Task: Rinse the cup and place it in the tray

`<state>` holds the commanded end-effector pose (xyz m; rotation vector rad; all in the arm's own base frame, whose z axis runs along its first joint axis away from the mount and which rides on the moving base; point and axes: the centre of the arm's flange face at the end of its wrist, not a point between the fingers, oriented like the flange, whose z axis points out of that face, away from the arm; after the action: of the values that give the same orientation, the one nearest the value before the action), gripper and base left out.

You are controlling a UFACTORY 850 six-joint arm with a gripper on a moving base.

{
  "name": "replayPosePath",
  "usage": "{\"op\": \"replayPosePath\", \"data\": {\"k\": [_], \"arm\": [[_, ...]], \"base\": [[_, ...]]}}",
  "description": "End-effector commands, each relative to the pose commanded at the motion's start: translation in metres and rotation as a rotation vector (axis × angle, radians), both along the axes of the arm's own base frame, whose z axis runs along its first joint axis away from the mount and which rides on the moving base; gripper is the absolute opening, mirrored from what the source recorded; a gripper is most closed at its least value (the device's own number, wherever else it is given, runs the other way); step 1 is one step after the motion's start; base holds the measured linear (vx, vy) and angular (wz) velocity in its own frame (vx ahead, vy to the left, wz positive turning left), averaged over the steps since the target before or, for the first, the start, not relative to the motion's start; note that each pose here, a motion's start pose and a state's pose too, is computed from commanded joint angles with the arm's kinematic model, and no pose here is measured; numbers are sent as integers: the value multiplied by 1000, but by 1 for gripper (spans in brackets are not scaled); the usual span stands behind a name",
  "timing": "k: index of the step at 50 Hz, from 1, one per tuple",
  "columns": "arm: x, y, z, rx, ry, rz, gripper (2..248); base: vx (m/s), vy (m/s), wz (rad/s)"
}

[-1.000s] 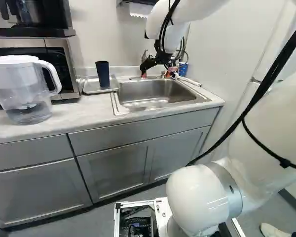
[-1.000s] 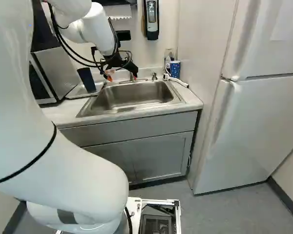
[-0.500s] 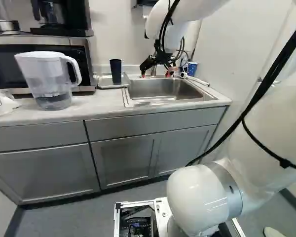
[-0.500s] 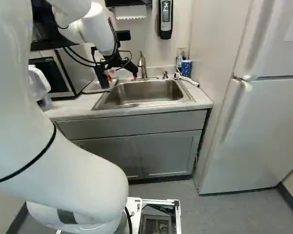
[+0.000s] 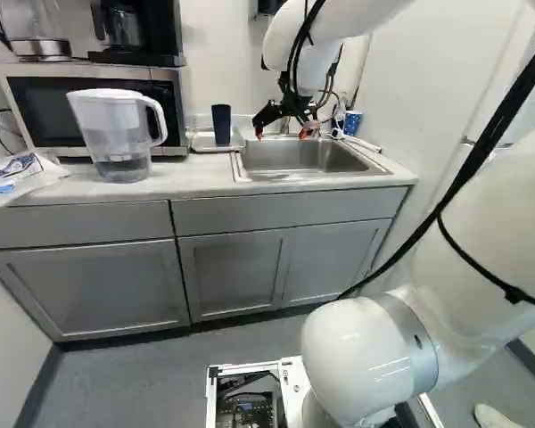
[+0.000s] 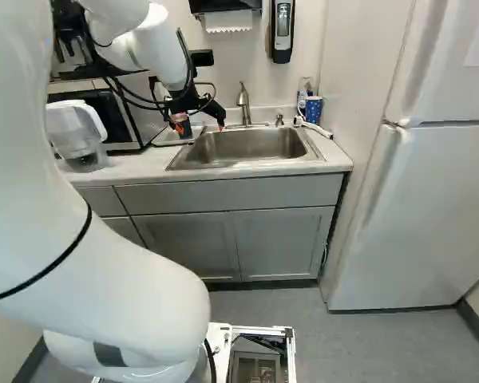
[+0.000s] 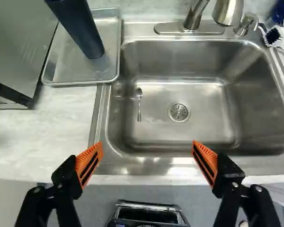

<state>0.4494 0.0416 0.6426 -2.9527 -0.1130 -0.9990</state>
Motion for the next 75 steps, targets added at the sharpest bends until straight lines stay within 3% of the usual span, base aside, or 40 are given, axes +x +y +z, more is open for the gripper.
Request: {"op": "replayPosePath", "data": {"k": [75], "arm": [[0,0,0,0,0,0,247]], "base": [[-110,1,24]]}}
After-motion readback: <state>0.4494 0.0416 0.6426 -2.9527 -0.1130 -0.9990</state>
